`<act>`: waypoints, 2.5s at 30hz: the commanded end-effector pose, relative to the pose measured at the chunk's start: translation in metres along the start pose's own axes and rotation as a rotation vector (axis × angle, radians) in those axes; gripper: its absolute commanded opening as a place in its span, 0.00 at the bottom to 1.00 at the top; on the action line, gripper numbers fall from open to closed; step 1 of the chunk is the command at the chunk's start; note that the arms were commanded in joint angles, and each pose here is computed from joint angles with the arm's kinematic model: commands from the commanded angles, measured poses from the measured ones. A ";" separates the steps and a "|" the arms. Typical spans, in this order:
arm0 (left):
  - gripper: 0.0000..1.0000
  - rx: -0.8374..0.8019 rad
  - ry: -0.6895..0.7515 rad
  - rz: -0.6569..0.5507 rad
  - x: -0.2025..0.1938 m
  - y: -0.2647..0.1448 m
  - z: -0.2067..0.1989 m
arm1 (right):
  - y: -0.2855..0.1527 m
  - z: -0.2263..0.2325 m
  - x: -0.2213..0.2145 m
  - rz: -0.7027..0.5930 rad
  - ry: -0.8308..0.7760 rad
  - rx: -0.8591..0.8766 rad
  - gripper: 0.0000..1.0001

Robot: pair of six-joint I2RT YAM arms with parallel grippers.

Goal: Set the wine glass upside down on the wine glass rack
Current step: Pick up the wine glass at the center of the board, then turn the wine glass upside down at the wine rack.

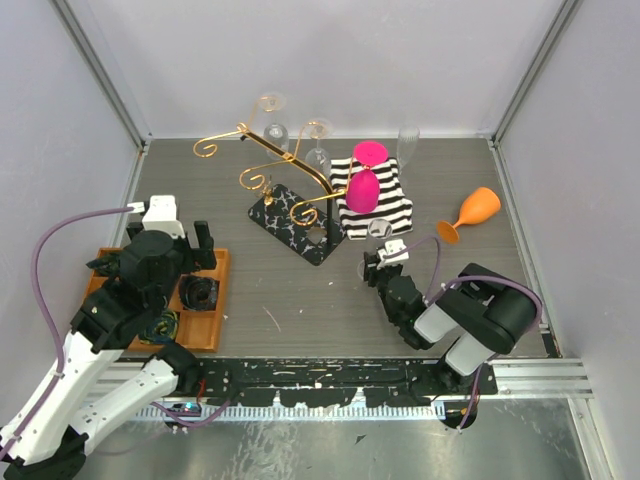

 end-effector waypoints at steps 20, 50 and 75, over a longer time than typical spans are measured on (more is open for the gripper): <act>0.98 -0.045 -0.072 -0.073 0.005 -0.017 0.005 | -0.014 -0.001 0.068 -0.170 0.087 0.015 0.01; 0.98 -0.683 -0.365 -0.226 0.135 -0.062 -0.097 | -0.108 0.040 0.298 -0.646 0.360 0.493 0.01; 0.89 -1.104 -0.484 -0.212 0.168 -0.085 -0.226 | -0.155 0.085 0.389 -1.166 0.205 0.828 0.01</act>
Point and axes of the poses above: each gripper's point midway between its finger pads, its own y axis out along the fingers, its own z axis along the line the jaws close on, x = y × z, the point moved 3 cm from there along -y, back along the fingers, and after that the axes turned 4 degrees about y, right-handed, at the moved point
